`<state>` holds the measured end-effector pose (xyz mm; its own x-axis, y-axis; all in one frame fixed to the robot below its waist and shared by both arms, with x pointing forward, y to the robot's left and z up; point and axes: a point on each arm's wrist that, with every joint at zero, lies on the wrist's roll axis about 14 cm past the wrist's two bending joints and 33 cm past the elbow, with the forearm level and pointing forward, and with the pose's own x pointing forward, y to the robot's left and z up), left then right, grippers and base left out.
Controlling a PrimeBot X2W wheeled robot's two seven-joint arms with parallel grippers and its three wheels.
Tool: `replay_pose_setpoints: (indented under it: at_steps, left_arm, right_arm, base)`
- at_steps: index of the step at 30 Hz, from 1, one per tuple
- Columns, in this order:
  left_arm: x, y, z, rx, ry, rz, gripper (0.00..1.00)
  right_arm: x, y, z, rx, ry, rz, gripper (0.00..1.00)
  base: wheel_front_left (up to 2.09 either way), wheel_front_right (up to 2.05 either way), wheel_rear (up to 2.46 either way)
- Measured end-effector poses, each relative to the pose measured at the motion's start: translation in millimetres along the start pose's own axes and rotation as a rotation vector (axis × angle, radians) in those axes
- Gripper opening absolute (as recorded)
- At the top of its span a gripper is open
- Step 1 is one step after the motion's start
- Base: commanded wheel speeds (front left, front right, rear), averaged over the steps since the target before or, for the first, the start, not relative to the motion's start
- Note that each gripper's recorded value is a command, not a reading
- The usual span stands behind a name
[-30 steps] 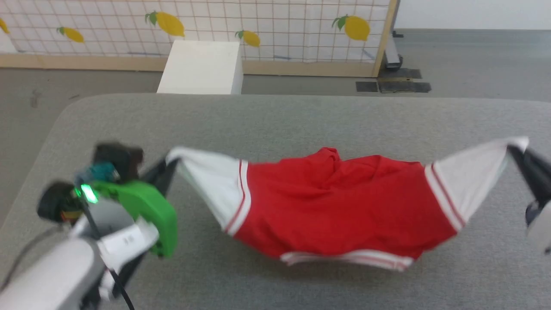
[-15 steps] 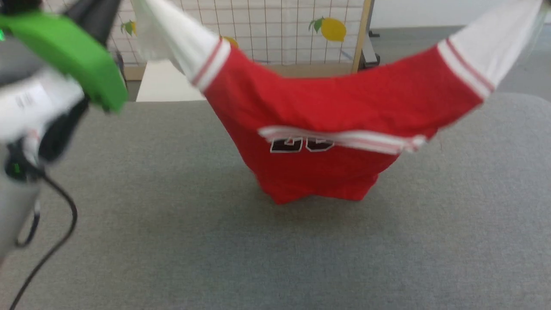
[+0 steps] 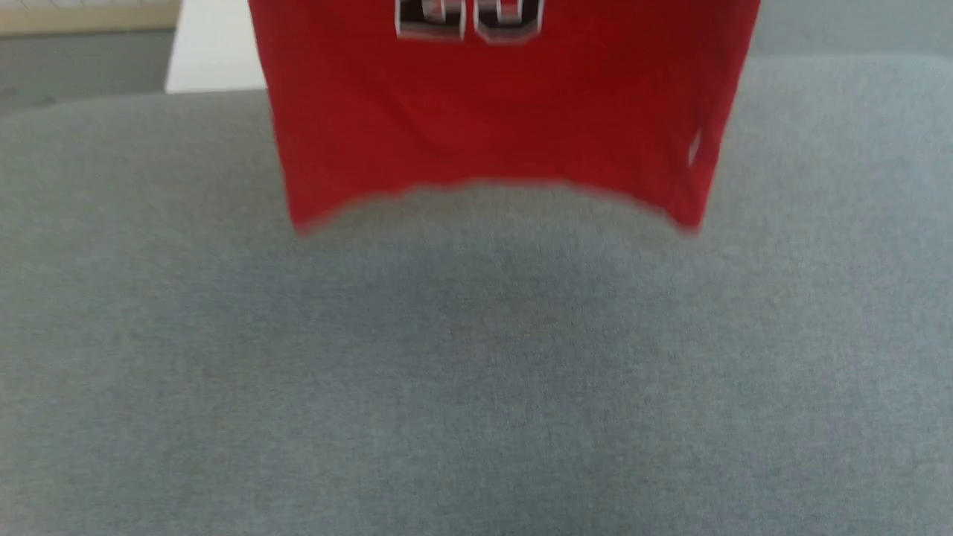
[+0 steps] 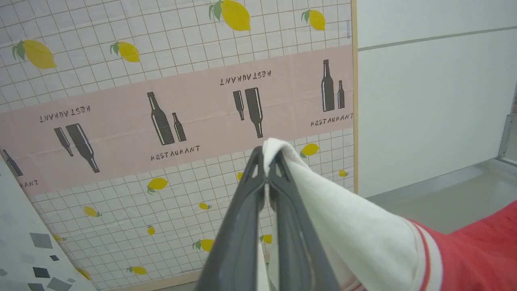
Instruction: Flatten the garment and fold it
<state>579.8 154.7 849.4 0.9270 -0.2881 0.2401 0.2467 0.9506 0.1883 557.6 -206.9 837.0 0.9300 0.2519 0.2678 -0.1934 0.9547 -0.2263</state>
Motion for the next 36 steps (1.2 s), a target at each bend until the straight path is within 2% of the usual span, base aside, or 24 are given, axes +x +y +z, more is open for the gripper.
replay_pose_setpoints:
  at_steps: [11, 15, 20, 29, 36]
  left_arm:
    - [77.9, 19.0, -26.3, -0.013, -0.063, 0.064, 0.0]
    - [95.7, 23.2, -59.8, -0.032, -0.041, 0.075, 0.0]
    - [108.0, 24.0, -115.0, -0.04, 0.028, 0.073, 0.0]
    - [92.7, 21.8, -207.7, -0.054, 0.175, 0.072, 0.0]
    - [35.7, -5.5, -293.2, -0.093, 0.379, 0.031, 0.0]
  right_arm:
    - [70.3, -22.4, -48.0, -0.015, -0.005, -0.076, 0.0]
    - [88.1, -24.4, -74.9, 0.006, 0.005, -0.09, 0.0]
    - [103.3, -12.1, -129.6, 0.045, 0.081, -0.073, 0.0]
    - [104.9, 20.9, -218.0, 0.096, 0.234, -0.012, 0.0]
    - [56.3, 59.4, -296.3, 0.145, 0.445, 0.063, 0.0]
  base:
    - [0.0, 0.0, 0.0]
    - [0.0, 0.0, 0.0]
    - [0.0, 0.0, 0.0]
    - [0.0, 0.0, 0.0]
    - [0.0, 0.0, 0.0]
